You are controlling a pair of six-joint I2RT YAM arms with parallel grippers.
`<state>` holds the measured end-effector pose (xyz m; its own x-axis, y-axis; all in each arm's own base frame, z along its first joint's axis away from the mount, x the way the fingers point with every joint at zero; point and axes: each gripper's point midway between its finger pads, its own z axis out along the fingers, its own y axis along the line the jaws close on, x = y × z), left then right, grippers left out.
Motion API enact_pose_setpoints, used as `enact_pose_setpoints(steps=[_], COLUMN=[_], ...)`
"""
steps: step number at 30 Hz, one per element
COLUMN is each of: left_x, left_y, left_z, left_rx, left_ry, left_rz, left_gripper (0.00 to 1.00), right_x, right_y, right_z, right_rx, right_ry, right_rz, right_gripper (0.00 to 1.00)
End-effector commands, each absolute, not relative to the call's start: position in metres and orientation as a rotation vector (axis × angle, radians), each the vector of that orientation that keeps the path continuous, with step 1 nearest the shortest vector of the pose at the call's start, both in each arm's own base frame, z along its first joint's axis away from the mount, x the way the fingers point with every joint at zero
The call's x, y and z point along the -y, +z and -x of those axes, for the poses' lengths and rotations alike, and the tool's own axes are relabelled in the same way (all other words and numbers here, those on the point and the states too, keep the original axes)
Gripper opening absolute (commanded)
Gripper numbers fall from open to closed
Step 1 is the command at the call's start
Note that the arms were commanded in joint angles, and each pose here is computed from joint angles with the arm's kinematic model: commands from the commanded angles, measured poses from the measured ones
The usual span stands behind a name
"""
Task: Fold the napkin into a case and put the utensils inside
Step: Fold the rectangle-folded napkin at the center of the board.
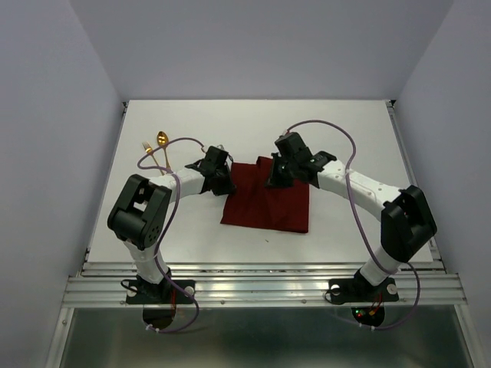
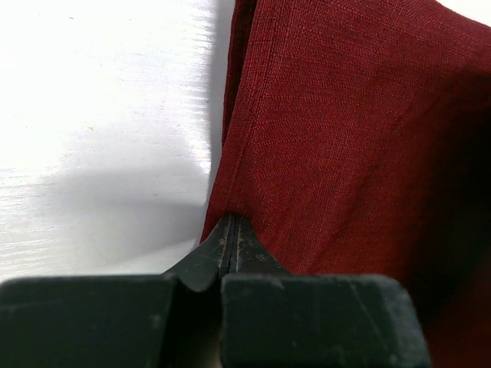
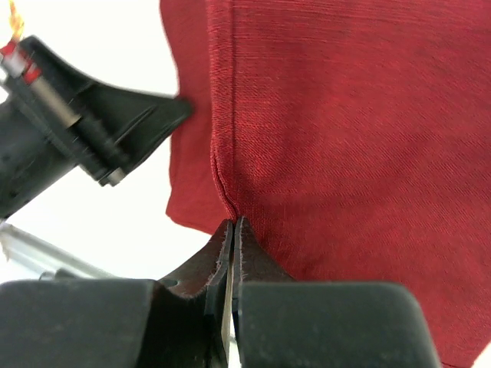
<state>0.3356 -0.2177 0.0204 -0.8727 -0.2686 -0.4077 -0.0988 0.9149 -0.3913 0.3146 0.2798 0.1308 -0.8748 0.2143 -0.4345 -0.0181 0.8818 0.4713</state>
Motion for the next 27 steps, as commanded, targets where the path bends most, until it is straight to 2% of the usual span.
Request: enact_pose_setpoints(steps=[1, 16, 27], left_x=[0.196, 0.215, 0.231], left_y=[-0.016, -0.004, 0.014], left_z=[-0.301, -0.291, -0.273], left_rx=[-2.754, -2.748, -2.724], left_ry=[-0.36, -0.457, -0.52], left_rz=[0.246, 0.238, 0.252], left_gripper=[0.0, 0.0, 0.0], right_x=[-0.306, -0.329, -0.338], right_y=[0.158, 0.156, 0.171], right_z=[-0.333, -0.339, -0.323], right_rx=[-2.462, -2.481, -2.486], right_ry=[0.755, 0.799, 0.838], right_rz=[-0.14, -0.11, -0.051], right_gripper=[0.01, 0.01, 0.01])
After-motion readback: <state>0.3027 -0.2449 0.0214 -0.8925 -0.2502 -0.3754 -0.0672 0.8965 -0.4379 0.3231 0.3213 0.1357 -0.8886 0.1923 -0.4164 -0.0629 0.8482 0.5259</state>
